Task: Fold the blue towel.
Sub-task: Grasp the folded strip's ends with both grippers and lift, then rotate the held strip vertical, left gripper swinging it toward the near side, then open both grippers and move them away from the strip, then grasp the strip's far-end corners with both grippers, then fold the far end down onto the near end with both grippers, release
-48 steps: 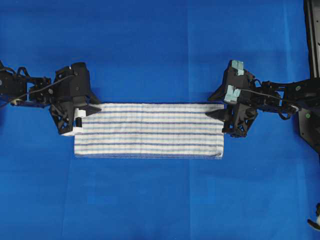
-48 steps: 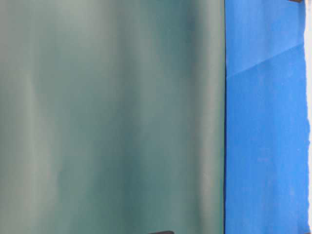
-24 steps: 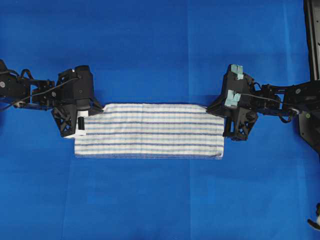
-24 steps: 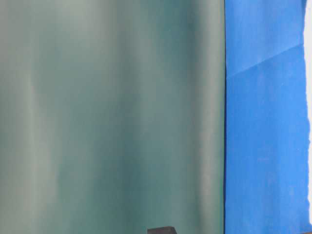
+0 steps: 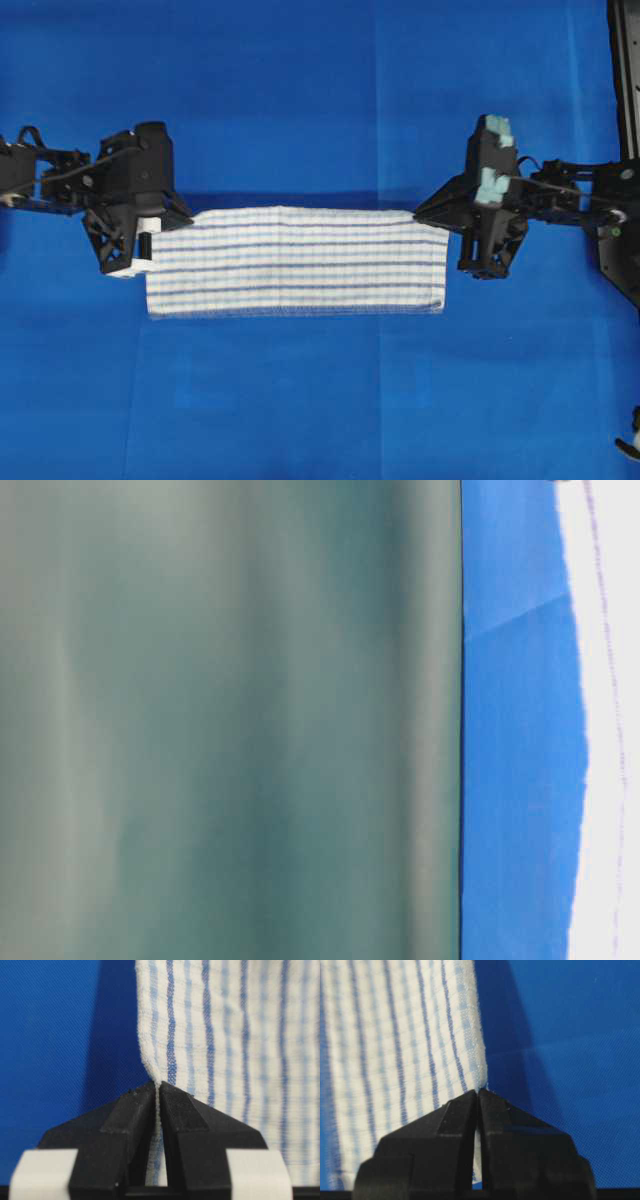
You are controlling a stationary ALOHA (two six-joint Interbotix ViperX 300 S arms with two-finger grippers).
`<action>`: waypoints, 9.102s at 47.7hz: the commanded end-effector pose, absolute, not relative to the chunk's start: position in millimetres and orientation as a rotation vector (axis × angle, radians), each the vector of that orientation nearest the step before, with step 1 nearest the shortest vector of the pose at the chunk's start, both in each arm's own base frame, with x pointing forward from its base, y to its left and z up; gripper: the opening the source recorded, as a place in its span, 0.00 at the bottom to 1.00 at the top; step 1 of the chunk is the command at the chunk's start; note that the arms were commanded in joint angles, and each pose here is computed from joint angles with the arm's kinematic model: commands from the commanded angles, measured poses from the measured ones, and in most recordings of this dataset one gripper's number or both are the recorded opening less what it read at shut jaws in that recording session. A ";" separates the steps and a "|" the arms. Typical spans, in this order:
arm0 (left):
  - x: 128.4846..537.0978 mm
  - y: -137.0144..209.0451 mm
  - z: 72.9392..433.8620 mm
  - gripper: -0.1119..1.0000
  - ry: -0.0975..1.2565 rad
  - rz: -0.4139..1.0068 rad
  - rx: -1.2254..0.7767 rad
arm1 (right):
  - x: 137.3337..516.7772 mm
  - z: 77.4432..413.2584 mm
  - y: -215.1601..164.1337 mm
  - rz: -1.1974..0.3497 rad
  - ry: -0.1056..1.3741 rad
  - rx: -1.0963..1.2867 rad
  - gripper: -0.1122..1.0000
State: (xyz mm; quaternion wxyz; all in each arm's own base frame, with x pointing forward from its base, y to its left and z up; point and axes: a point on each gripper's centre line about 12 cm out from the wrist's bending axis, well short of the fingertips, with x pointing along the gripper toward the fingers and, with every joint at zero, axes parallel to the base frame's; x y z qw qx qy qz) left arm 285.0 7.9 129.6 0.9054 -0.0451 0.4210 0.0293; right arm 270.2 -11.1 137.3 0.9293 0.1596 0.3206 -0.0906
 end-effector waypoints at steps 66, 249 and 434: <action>476.5 -59.4 216.0 0.13 0.489 0.001 -0.470 | 329.7 216.4 -135.7 -0.441 0.425 0.228 0.14; 335.3 76.2 199.2 0.79 0.482 0.259 -0.139 | 304.5 189.7 -115.8 -0.385 0.574 0.192 0.91; 368.6 4.6 182.2 0.13 0.513 0.049 -0.046 | 351.7 182.2 -11.6 -0.112 0.623 0.240 0.20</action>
